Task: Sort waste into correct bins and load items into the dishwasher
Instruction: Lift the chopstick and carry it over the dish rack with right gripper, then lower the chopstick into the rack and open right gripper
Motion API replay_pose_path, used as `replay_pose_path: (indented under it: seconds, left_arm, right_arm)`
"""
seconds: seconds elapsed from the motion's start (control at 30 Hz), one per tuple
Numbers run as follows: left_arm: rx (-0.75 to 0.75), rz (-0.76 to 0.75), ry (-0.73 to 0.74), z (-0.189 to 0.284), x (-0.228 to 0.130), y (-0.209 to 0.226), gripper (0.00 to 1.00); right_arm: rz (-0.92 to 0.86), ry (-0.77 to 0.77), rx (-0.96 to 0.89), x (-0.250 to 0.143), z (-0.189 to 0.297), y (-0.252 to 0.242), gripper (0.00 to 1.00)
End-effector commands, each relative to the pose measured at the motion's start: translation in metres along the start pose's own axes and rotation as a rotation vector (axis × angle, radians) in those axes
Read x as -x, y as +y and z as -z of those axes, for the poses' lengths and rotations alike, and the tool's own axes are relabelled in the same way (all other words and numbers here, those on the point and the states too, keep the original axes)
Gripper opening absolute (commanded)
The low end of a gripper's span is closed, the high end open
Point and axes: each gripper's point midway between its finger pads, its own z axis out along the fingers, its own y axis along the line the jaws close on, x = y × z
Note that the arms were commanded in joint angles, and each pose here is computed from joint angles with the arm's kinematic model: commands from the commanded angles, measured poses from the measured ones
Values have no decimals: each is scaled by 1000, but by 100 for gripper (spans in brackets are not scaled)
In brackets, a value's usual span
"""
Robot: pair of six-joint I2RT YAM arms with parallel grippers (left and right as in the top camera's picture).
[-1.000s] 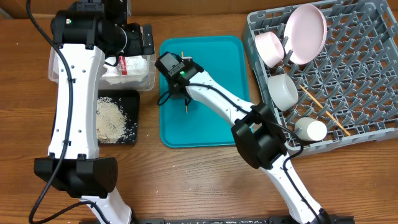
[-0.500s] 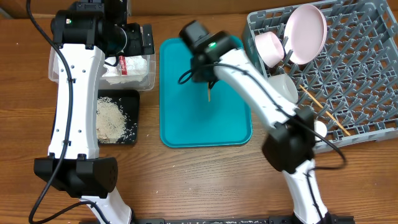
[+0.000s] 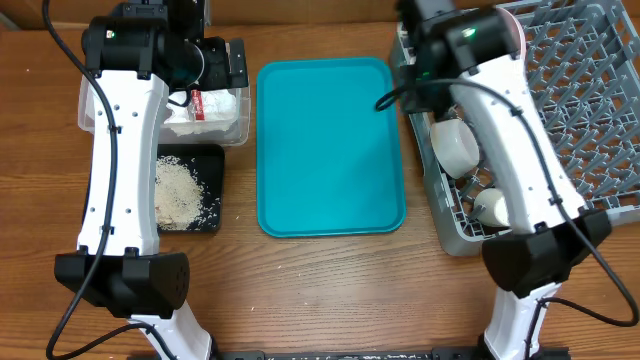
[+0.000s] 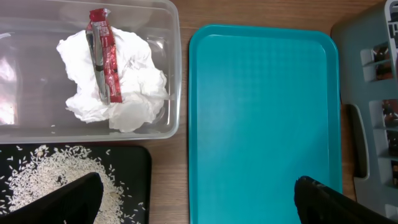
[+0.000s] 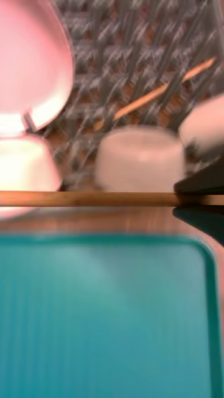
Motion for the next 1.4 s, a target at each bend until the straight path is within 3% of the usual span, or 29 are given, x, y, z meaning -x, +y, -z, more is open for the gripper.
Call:
replay_pose_path:
  seconds: [0.0,0.33,0.6,0.63,0.67,0.7,0.73,0.77,1.07,1.37]
  left_arm:
    - [4,-12,-16,4,3,0,100]
    - [4,-12,-16,4,3,0,100]
    - [4,-12,-16,4,3,0,100]
    - [3,-12,-16,4,3,0,100]
    - [4,-12,-16,4,3,0,100]
    - [3,-12,-16,4,3,0,100]
    - [3,-12,-16,4,3,0,100]
    - [4,-12,-16,4,3,0,100]
    - [4,-12,-16,4,3,0,100]
    - [3,-12,-16,4,3,0,100]
  right_arm:
    - [18,10,-60,-4,9,-41,4]
    - [42,104,-27,-18,-13,-89,4]
    - [71,339,-24,-69,-60,-119,4]
    - [63,366,-22,-76,-65,-122,11]
    - [55,381,-21,-80,-67,-125,46]
    - [43,389,-22,-82,-69,-128,68]
    - [31,395,-22,-84,-70,-131,88]
    - [24,396,-23,-85,-70,-133,100]
    - [-12,297,-8,-63,-56,-139,100]
    - [-52,-130,184,8,46,-118,100]
